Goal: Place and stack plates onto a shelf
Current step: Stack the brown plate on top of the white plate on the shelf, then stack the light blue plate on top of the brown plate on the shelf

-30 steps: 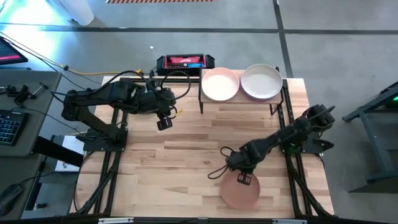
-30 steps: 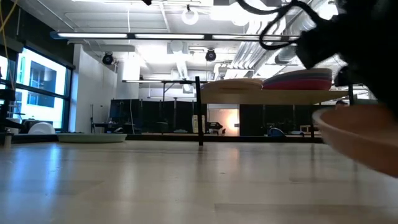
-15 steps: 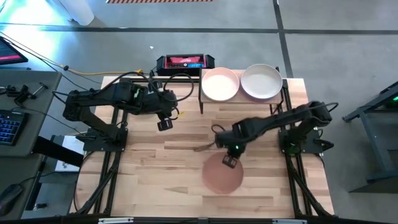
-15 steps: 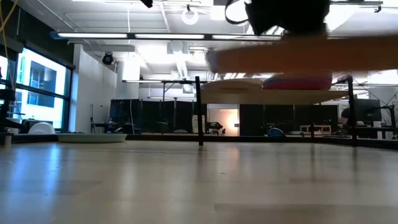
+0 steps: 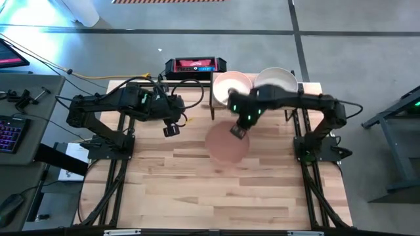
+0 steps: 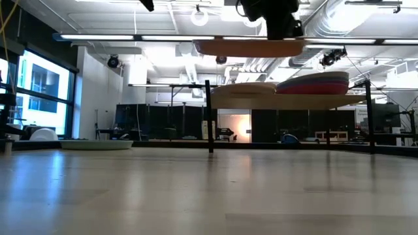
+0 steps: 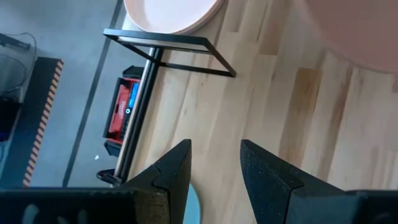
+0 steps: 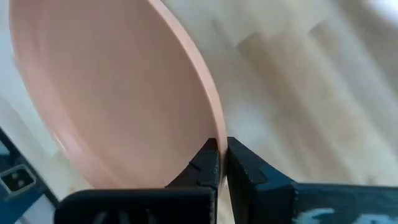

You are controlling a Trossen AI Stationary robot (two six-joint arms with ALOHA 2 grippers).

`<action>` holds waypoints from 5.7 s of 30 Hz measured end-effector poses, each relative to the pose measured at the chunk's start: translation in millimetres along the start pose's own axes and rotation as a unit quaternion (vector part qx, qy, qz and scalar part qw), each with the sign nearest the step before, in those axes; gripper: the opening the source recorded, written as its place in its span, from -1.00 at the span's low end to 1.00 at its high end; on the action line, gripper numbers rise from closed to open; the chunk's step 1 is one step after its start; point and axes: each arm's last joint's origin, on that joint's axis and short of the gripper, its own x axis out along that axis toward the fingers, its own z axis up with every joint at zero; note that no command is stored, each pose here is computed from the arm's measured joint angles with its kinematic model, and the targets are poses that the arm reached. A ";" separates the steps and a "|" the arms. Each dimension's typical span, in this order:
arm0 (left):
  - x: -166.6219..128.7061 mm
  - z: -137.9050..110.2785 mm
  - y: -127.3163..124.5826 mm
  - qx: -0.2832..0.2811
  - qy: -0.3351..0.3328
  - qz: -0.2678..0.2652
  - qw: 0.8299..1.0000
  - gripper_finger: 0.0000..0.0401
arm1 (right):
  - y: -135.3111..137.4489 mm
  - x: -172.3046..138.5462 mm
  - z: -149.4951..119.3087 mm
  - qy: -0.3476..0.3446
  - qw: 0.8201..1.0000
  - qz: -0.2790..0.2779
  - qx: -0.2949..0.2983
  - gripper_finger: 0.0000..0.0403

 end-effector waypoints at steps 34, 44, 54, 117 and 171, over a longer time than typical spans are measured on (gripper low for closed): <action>30.9 -2.6 66.7 -0.103 0.046 0.069 0.991 -0.36 | -201.4 -55.6 77.3 -0.142 0.971 -0.016 0.191 -1.00; 34.0 -4.6 75.3 -0.133 0.052 0.079 0.987 -0.36 | -201.8 -51.0 77.8 -0.125 0.974 -0.002 0.191 -1.00; 34.0 -4.5 75.4 -0.143 0.050 0.079 0.985 -0.36 | -189.9 -45.0 80.4 -0.117 0.980 -0.025 0.158 -1.00; 108.1 -54.4 60.2 -0.128 0.231 0.053 0.963 -0.36 | -161.4 -69.1 75.5 -0.090 0.994 0.021 0.061 -0.63; 240.3 -182.3 34.4 -0.273 0.292 -0.023 0.917 -0.36 | -153.4 -66.6 77.2 -0.093 0.994 0.013 0.056 -0.63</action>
